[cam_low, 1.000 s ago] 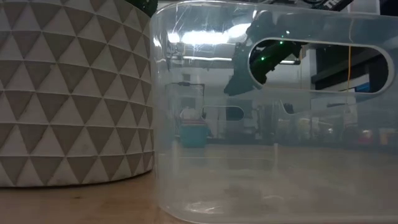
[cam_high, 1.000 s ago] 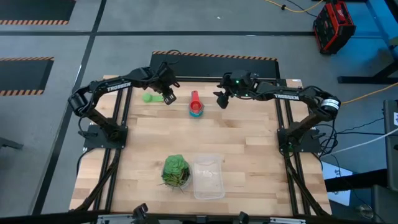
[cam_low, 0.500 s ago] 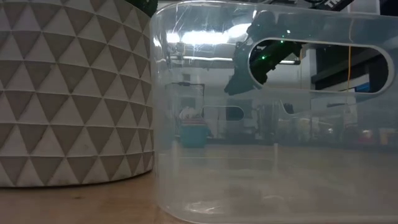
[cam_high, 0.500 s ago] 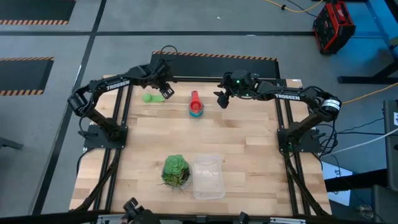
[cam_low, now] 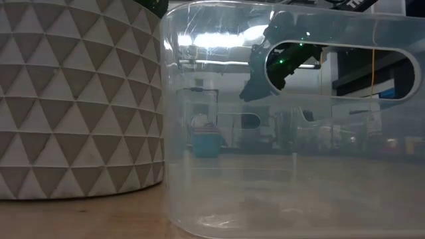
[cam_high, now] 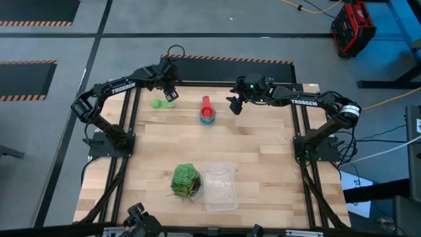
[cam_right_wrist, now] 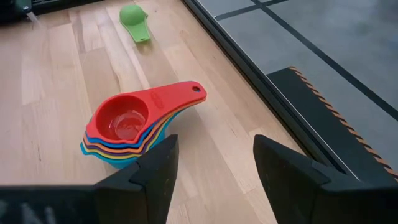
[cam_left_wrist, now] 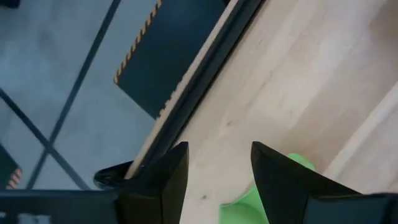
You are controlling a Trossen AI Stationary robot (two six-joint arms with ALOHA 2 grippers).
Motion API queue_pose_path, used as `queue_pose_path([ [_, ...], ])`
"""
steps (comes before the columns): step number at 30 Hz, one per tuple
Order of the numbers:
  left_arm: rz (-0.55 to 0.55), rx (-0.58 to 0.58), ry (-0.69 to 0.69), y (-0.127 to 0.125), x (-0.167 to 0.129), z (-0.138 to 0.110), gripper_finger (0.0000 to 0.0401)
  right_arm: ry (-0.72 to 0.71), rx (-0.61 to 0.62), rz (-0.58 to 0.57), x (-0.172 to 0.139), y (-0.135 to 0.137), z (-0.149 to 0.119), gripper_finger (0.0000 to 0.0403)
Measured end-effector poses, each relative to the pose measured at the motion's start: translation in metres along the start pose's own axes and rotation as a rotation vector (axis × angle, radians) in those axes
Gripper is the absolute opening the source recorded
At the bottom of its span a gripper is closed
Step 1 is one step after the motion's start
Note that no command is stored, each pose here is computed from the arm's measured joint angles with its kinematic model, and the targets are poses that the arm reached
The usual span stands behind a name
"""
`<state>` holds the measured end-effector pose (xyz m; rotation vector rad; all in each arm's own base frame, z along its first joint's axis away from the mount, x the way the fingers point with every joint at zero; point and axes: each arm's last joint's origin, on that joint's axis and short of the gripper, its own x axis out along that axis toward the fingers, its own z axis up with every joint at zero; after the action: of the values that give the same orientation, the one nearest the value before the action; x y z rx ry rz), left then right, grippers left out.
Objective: Nest measuring cups in basket
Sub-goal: Stack the green measuring cup on top of the red measuring cup
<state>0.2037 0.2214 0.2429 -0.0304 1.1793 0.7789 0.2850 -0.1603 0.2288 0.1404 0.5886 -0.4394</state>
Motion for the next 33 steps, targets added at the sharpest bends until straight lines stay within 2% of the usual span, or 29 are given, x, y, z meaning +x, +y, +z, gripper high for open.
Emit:
queue_pose_path([
  [3,-0.018,0.062,-0.002,0.002,0.001,-0.001,0.0167,0.000,0.000,0.000,0.000,0.000,0.000,0.0212],
  [10,-0.242,0.192,-0.069,0.007,0.003,-0.006,0.0167,0.003,0.000,0.000,0.000,0.000,0.000,0.0212],
  [17,-0.266,0.176,-0.044,0.012,0.012,-0.010,0.0167,0.011,0.001,0.001,0.000,0.000,-0.001,0.0212],
  [23,-0.322,0.191,0.037,0.003,0.030,-0.013,0.0167,0.013,-0.001,0.001,0.000,0.000,-0.001,0.0212],
  [33,-0.390,0.294,0.142,-0.010,0.053,-0.019,0.0167,0.015,-0.002,0.000,0.000,0.000,-0.002,0.0212],
])
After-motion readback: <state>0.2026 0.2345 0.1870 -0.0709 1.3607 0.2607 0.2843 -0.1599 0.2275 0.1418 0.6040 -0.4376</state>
